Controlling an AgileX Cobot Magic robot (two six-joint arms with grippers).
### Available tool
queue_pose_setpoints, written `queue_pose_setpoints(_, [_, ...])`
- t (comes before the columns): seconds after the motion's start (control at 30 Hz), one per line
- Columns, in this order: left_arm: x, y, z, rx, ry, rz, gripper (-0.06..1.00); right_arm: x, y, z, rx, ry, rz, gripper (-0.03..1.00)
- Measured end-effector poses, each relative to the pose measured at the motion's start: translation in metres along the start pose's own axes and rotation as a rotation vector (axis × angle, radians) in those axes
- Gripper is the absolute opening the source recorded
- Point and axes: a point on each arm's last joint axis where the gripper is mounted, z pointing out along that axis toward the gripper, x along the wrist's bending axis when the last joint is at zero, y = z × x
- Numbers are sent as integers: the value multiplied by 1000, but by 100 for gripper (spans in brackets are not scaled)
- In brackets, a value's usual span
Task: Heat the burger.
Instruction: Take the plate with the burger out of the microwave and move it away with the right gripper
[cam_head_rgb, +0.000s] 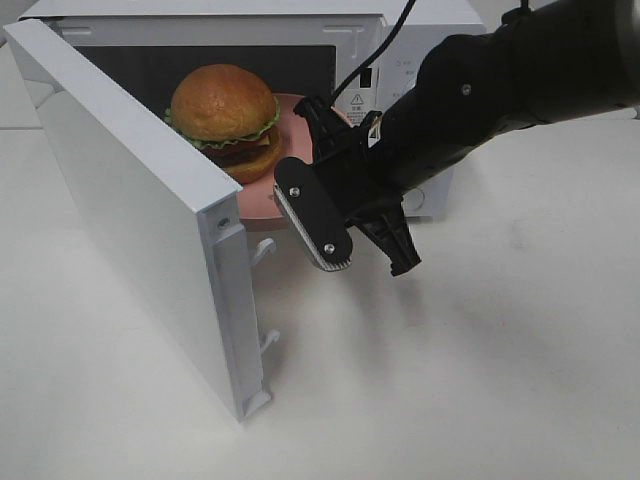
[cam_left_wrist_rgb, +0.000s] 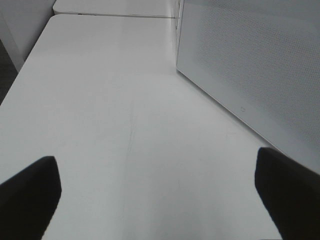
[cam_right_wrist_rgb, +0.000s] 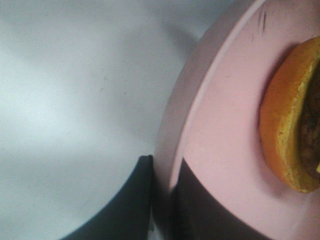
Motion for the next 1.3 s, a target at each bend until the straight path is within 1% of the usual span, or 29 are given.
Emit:
queue_pose_setpoints(0.13, [0,0,0,0,0,0,97,8,-1,-10,2,6,2,9])
queue_pose_setpoints(0.17, [0,0,0,0,0,0,97,13,-1,-15,3,13,3,9])
queue_pose_setpoints(0.27, [0,0,0,0,0,0,97,15,-1,-18,3,14,3,9])
queue_pose_setpoints(0.4, [0,0,0,0,0,0,97,27,-2,-37,7,5,14,9])
queue_pose_setpoints(0.6, [0,0,0,0,0,0,97,33,-4,-51,11,-18,20,9])
queue_pose_setpoints(0.77, [0,0,0,0,0,0,97,49,-4,-73,14,-37,36,9])
queue_pose_setpoints(1.0, [0,0,0,0,0,0,97,65,-4,-89,14,-40,59,9])
queue_pose_setpoints(1.03, [0,0,0,0,0,0,97,71,-4,-94,14,-39,64,9])
queue_pose_setpoints(1.27, [0,0,0,0,0,0,97,88,-4,-110,13,-52,78,9])
queue_pose_setpoints(1.3, [0,0,0,0,0,0,97,93,-4,-115,12,-53,97,9])
